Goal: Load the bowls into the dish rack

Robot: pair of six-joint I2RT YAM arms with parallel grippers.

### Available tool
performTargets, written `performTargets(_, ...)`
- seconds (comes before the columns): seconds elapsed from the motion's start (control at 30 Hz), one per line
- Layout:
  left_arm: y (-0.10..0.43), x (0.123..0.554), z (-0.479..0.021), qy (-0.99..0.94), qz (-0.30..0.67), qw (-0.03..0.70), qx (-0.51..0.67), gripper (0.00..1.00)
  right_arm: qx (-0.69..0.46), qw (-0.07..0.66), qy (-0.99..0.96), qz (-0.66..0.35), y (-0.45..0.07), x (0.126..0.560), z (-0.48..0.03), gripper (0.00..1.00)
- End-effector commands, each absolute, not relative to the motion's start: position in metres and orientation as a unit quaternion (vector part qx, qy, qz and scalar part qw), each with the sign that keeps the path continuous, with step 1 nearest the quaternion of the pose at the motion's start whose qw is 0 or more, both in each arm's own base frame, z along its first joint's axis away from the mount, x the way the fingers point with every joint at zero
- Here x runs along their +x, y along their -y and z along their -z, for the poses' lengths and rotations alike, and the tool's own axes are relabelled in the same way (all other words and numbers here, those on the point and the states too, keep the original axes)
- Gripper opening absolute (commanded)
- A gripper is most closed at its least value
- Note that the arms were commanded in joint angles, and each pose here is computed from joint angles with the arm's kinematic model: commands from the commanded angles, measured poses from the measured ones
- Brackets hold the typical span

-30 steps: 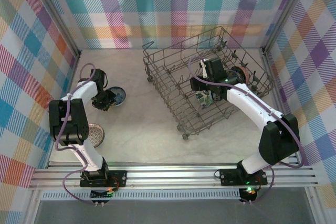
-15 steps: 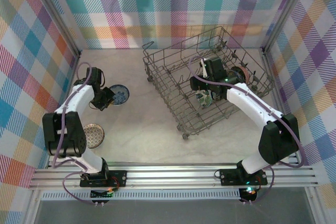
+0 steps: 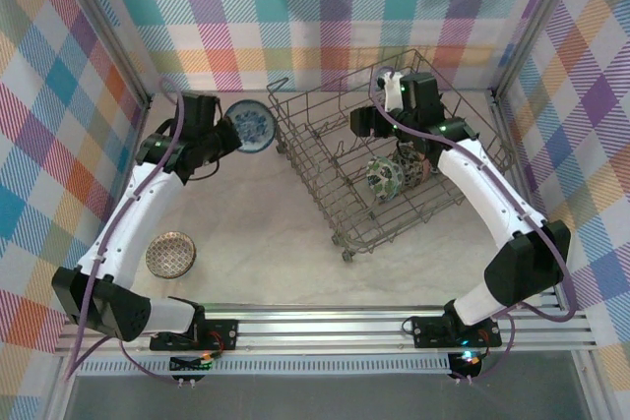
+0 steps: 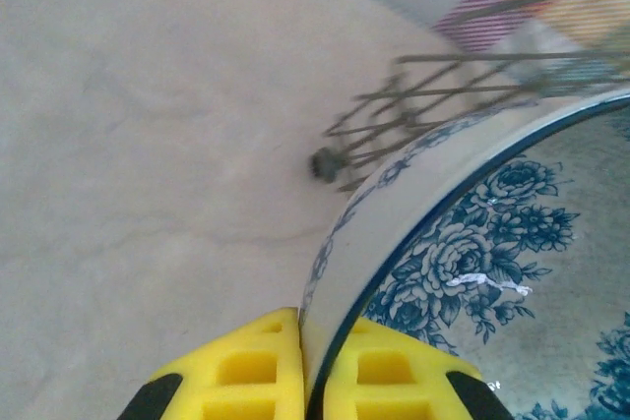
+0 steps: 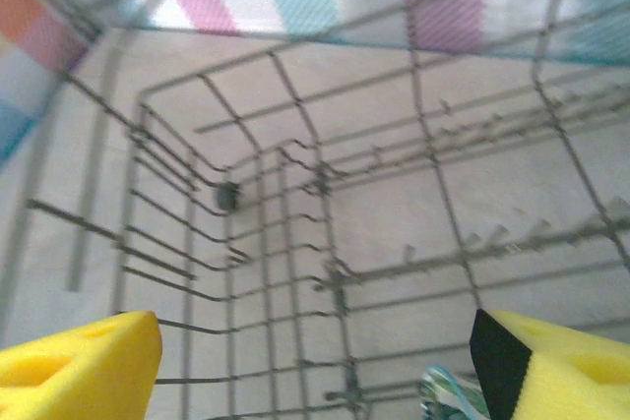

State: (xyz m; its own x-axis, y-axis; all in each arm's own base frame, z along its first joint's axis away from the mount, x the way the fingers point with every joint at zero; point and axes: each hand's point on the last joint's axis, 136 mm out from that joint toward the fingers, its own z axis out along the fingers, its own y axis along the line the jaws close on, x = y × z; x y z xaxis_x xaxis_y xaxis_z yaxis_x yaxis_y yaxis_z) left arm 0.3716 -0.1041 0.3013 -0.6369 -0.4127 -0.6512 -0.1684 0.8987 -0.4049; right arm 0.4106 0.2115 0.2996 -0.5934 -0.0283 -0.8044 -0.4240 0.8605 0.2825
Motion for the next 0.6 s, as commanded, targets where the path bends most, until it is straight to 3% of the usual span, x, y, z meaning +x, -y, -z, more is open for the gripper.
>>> performTargets(0.0, 0.126, 0.383, -0.353, -0.867, 0.140, 0.466, -0.109, 0.02, -0.182, 0.442, -0.821, -0.313, -0.238, 0.390, -0.340, 0.79)
performTargets(0.2, 0.182, 0.383, -0.389, -0.847, 0.150, 0.509, -0.020, 0.00, -0.228, 0.457, -0.779, -0.364, -0.256, 0.366, -0.371, 0.71)
performTargets(0.57, 0.225, 0.377, -0.396, -0.842, 0.148, 0.518, 0.040, 0.00, -0.267, 0.479, -0.730, -0.407, -0.271, 0.343, -0.388, 0.64)
